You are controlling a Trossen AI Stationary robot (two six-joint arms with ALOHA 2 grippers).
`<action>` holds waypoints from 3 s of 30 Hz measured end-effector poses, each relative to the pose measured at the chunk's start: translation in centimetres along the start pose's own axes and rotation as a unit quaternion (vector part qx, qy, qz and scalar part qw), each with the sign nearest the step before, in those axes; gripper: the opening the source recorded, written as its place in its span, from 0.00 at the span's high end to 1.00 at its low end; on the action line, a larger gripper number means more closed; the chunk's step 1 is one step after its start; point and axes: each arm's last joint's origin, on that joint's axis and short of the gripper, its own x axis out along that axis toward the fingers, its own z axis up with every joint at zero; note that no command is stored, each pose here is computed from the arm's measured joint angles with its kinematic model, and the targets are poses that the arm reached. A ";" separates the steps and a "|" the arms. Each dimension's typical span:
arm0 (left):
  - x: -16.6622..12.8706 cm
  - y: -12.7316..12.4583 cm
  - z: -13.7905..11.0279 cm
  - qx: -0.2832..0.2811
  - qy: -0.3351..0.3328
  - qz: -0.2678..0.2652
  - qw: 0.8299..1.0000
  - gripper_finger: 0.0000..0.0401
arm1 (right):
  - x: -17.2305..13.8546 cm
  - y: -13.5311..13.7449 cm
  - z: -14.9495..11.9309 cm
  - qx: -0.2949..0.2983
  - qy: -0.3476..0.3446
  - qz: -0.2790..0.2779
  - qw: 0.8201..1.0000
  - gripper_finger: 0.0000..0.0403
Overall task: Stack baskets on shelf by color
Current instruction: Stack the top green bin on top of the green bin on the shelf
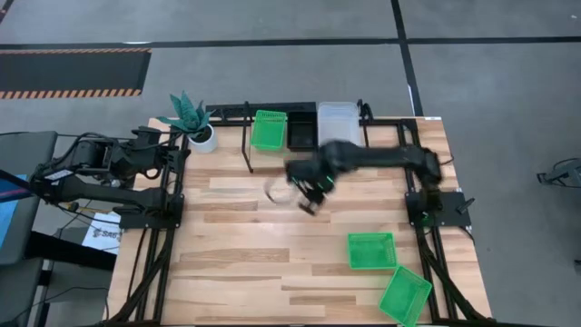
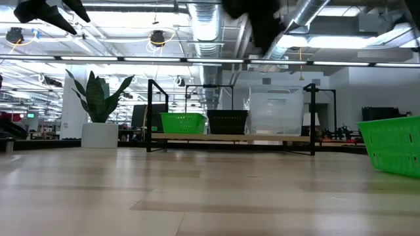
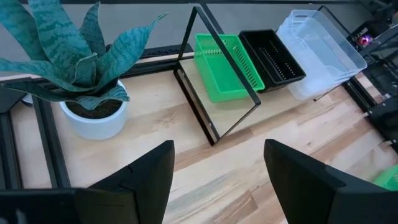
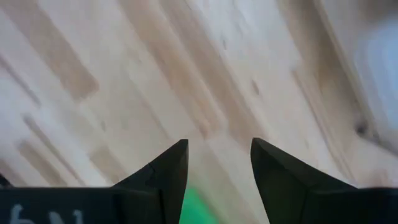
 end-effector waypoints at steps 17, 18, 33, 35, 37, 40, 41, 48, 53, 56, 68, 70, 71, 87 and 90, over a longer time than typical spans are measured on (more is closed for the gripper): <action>0.0 0.0 -0.1 0.003 0.014 -0.010 1.000 0.41 | 6.8 7.8 -19.1 0.320 0.010 -0.020 0.947 0.45; 0.0 -0.1 -0.1 0.003 0.015 -0.010 1.000 0.41 | 7.5 8.2 -19.2 0.324 0.009 -0.014 0.946 0.45; 0.0 0.0 -0.2 0.012 0.021 -0.007 1.000 0.41 | 14.2 9.7 -17.5 0.336 0.049 -0.041 0.940 0.54; 0.0 0.1 -0.2 0.013 0.022 -0.005 1.000 0.41 | 14.5 9.6 -17.4 0.335 0.050 -0.042 0.940 0.64; 0.0 0.1 -0.2 0.015 0.024 -0.004 1.000 0.41 | 14.5 9.5 -17.1 0.332 0.050 -0.041 0.941 0.77; 0.0 0.1 -0.2 0.015 0.024 -0.003 1.000 0.41 | 14.2 9.1 -16.5 0.311 0.044 -0.032 0.949 0.96; 0.0 0.1 -0.2 0.017 0.024 -0.003 1.000 0.41 | 13.9 9.0 -16.1 0.306 0.040 -0.027 0.951 0.96; 0.0 0.2 -0.3 0.024 0.025 -0.001 0.999 0.41 | 8.8 9.0 -11.8 0.189 -0.009 0.081 0.979 0.98; 0.0 0.2 -0.3 0.024 0.028 -0.003 0.999 0.41 | 2.8 6.6 -6.7 0.078 -0.119 0.164 0.976 0.99; 0.0 0.2 -0.3 0.025 0.028 -0.003 0.999 0.41 | -1.3 4.1 -3.1 0.036 -0.227 0.203 0.952 0.99; 0.0 0.2 -0.2 0.010 0.018 0.005 1.000 0.41 | -4.9 -5.3 6.8 -0.165 -0.462 0.047 0.870 0.99; 0.0 0.3 -0.2 0.008 0.019 0.006 1.000 0.41 | -3.2 -6.9 7.9 -0.164 -0.435 0.027 0.885 0.99; 0.0 0.3 -0.3 0.009 0.019 0.008 1.000 0.41 | -2.7 -7.1 8.9 -0.165 -0.452 0.022 0.876 0.99; 0.0 0.5 -0.3 -0.025 0.010 0.024 0.999 0.41 | 5.9 -10.8 14.7 -0.174 -0.395 0.006 0.902 0.98; 0.0 0.5 -0.3 -0.025 0.010 0.025 0.999 0.41 | 6.9 -10.6 15.3 -0.183 -0.386 0.008 0.904 0.98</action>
